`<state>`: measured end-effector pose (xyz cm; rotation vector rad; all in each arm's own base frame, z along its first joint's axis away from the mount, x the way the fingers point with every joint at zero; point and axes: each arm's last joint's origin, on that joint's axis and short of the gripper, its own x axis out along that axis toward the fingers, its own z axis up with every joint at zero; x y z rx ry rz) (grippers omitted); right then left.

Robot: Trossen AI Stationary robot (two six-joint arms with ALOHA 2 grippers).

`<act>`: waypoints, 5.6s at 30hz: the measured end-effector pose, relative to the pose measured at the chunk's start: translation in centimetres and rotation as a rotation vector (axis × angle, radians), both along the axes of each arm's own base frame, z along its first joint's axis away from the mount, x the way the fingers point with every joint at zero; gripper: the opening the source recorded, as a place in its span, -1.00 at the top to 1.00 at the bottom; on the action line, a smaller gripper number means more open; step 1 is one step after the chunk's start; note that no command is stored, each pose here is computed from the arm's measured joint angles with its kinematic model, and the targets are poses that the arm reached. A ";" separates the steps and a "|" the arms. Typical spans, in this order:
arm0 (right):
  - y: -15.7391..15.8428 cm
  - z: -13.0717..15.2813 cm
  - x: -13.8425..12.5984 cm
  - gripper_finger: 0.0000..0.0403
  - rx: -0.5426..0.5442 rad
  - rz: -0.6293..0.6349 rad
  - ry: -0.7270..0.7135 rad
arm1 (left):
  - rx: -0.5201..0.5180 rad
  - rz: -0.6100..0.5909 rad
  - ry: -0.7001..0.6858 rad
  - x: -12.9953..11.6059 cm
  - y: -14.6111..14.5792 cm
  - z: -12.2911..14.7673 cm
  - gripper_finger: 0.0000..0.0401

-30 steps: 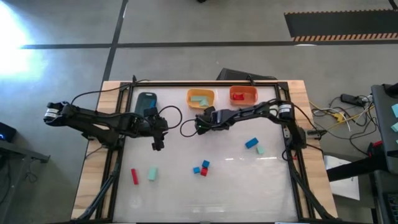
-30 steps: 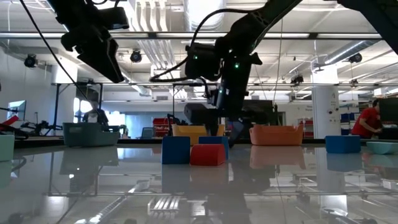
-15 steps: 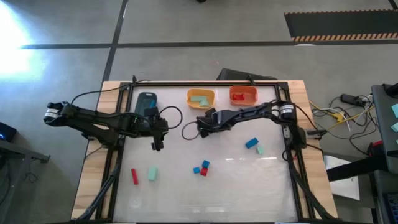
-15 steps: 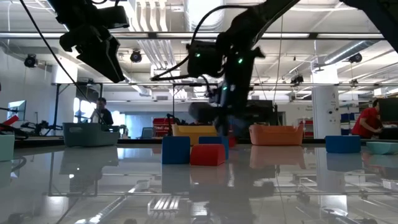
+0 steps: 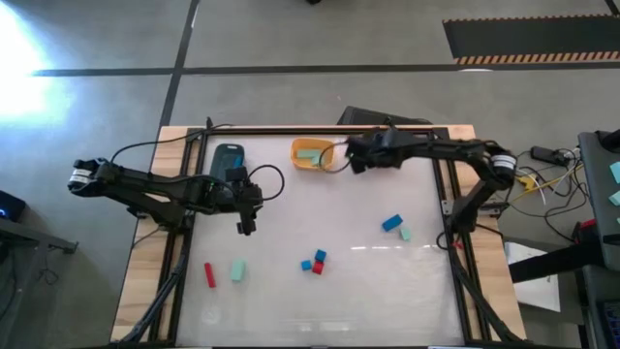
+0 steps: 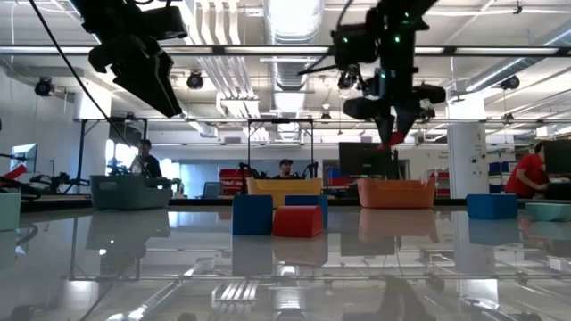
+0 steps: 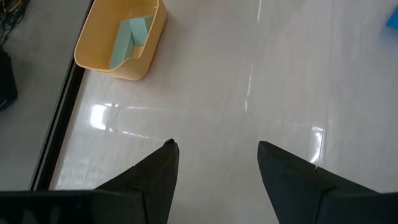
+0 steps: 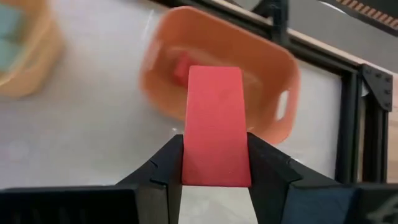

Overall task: Sort & place blocks by color
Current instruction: Put the red triangular block into the orange bin, then put the large red rectangular block into the orange bin

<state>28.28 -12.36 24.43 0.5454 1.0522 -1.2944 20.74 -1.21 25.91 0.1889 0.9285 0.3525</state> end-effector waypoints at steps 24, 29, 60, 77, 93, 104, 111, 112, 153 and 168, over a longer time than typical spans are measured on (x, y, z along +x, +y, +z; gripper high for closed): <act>-3.9 -1.7 -3.0 -0.26 -0.032 -0.007 0.029 | -0.016 0.020 -0.025 0.1 0.0 0.1 -0.01; -0.8 -1.4 -1.5 -0.12 -0.057 0.170 0.016 | -0.102 0.135 -0.083 0.1 0.0 0.1 -0.01; 6.9 3.8 -2.8 0.44 -0.529 0.974 -0.609 | -0.736 0.983 0.541 -3.3 -10.4 -5.2 -0.01; 7.2 4.3 -4.3 0.58 -0.537 1.042 -0.512 | -0.842 1.296 0.502 -4.4 -13.8 -6.9 -0.01; 7.3 4.5 -4.6 0.57 -0.544 1.052 -0.509 | -0.755 1.333 0.590 -4.0 -15.3 -9.8 -0.01; 7.3 4.5 -4.6 0.60 -0.544 1.051 -0.510 | -0.748 1.332 0.541 -4.5 -14.7 -11.3 0.18; 7.3 4.5 -4.6 0.64 -0.544 1.051 -0.510 | -0.758 1.311 0.515 -4.3 -14.8 -11.3 0.70; 7.3 4.5 -4.6 0.65 -0.544 1.051 -0.510 | -0.757 1.304 0.508 -4.2 -14.8 -11.2 0.76; 8.8 4.4 -4.2 0.72 -0.443 1.575 -0.738 | -0.313 0.003 -0.570 6.0 -10.8 2.9 0.79; 8.8 4.2 -4.2 0.74 -0.442 1.584 -0.749 | -0.160 -0.428 -0.612 8.1 -6.2 1.7 0.79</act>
